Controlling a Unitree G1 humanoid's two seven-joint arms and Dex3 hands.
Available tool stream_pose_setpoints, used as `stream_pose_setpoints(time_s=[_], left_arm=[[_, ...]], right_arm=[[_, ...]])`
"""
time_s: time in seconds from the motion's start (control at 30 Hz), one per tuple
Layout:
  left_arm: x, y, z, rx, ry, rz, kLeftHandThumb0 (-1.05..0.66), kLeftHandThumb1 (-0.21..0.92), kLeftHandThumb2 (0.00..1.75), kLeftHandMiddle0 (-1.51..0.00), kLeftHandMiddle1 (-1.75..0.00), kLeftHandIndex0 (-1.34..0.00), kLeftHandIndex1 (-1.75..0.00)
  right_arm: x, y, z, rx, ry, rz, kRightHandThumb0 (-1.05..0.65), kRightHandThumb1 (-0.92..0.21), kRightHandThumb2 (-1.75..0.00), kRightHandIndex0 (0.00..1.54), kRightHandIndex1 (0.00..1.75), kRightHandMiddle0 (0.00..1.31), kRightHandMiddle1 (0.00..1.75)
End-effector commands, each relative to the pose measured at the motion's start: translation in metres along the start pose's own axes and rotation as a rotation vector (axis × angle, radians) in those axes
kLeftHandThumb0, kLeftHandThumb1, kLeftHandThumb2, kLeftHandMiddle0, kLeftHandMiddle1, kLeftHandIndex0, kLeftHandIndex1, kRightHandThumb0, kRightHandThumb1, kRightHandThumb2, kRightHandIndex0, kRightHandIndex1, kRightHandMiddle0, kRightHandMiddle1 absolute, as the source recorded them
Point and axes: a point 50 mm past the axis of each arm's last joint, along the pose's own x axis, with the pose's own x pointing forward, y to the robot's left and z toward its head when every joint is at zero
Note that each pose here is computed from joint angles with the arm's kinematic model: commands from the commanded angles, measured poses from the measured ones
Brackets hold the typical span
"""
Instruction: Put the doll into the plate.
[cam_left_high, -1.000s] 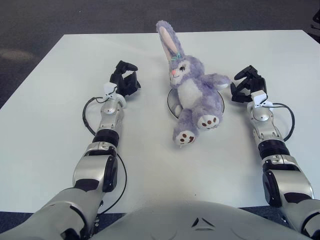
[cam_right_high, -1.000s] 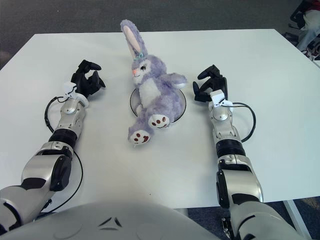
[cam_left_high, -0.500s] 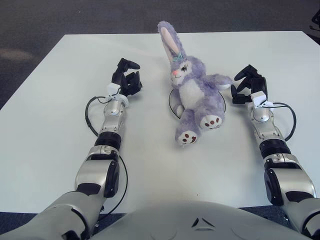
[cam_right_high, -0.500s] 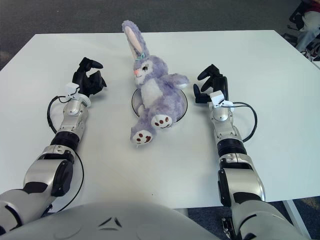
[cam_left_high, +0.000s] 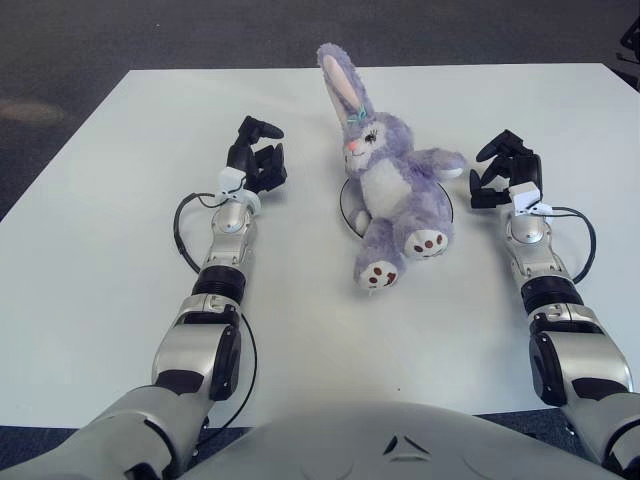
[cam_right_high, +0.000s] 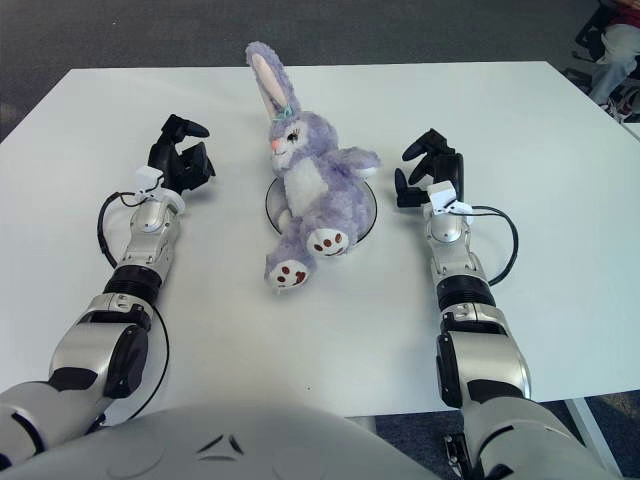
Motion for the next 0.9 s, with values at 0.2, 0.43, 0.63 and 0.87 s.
stream_pose_setpoints(time_s=[0.2, 0.43, 0.63, 0.87], left_arm=[[-0.036, 0.003, -0.039, -0.004, 0.166, 0.017, -0.40, 0.61, 0.94, -1.03, -1.75, -0.39, -1.75], [-0.037, 0.005, -0.038, -0.006, 0.162, 0.012, -0.40, 0.60, 0.96, -1.03, -1.75, -0.40, -1.75], [-0.038, 0.006, -0.038, -0.010, 0.162, 0.006, -0.40, 0.58, 0.98, -1.03, -1.75, -0.41, -1.75], [-0.039, 0.007, -0.037, -0.017, 0.159, 0.001, -0.41, 0.56, 1.01, -1.04, -1.75, -0.43, -1.75]], right_arm=[[-0.041, 0.018, -0.043, 0.223, 0.250, -0.033, -0.01, 0.01, -1.69, 0.87, 1.75, 0.62, 1.72], [-0.042, 0.016, -0.043, 0.318, 0.250, -0.064, -0.01, -0.06, -1.61, 0.82, 1.73, 0.55, 1.74], [-0.043, 0.011, -0.039, 0.391, 0.212, -0.098, -0.01, -0.04, -1.62, 0.85, 1.70, 0.57, 1.75], [-0.049, 0.004, -0.029, 0.467, 0.130, -0.113, -0.01, 0.01, -1.69, 0.87, 1.73, 0.61, 1.75]])
